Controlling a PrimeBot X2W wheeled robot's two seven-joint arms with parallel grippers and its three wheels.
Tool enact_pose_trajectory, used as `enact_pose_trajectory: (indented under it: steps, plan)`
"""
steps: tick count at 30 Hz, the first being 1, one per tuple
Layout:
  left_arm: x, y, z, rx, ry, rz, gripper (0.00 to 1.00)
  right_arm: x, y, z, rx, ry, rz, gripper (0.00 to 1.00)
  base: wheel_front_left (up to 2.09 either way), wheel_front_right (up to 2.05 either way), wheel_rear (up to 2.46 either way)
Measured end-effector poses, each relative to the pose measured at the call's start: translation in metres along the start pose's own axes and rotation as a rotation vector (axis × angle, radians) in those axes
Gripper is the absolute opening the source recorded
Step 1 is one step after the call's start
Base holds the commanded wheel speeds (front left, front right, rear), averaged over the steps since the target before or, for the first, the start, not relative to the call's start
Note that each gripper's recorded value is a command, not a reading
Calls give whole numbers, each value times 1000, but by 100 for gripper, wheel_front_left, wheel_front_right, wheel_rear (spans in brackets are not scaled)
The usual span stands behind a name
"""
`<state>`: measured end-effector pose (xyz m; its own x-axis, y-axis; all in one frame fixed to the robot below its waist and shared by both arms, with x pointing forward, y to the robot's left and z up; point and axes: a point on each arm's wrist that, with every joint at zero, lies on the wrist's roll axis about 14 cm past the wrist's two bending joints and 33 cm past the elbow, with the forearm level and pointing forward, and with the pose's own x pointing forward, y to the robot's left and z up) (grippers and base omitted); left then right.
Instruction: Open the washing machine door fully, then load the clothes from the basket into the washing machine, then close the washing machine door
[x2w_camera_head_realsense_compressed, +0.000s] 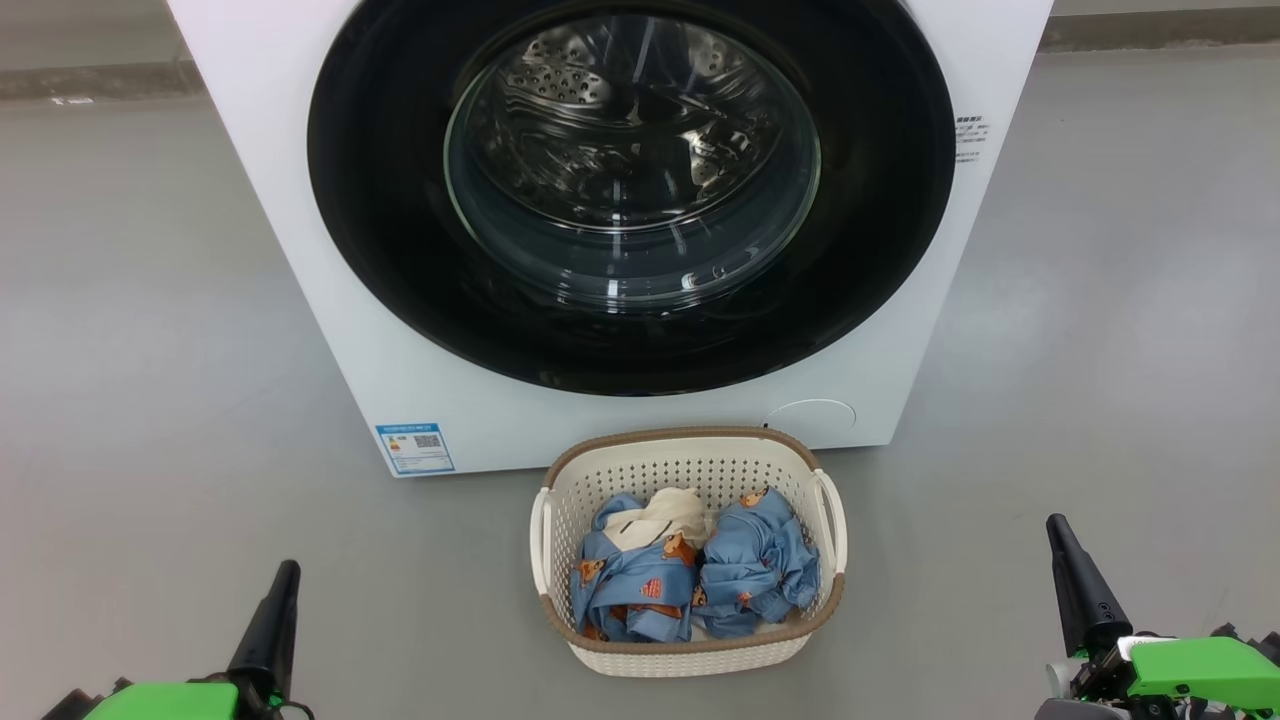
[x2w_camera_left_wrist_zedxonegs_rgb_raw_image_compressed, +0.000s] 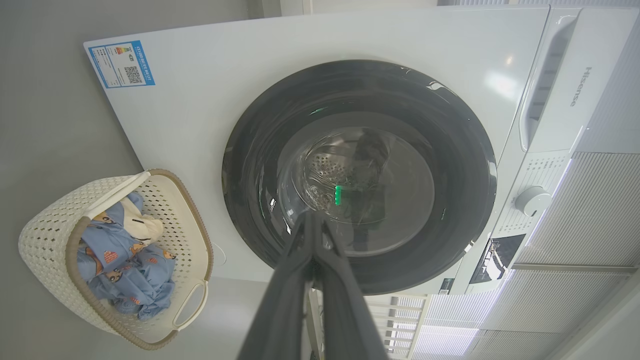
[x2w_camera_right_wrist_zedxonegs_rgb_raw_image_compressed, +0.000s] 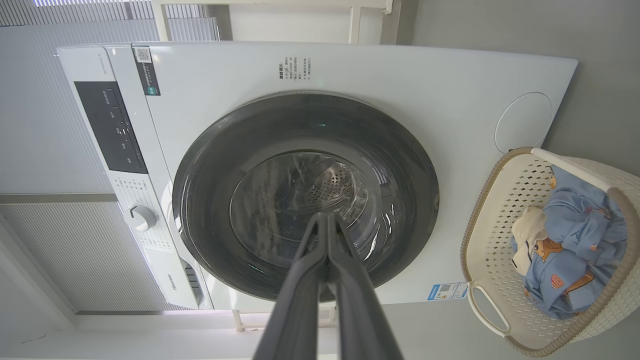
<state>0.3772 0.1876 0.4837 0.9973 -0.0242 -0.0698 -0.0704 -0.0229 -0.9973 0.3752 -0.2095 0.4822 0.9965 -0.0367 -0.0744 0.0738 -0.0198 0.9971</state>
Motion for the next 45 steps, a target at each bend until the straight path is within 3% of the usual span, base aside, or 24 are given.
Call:
enact_pose_trajectory:
  steps: [45]
  plan:
    - [0, 0, 0, -2, 0, 0, 0, 0, 0, 0, 1, 0, 0, 0, 0, 0, 0]
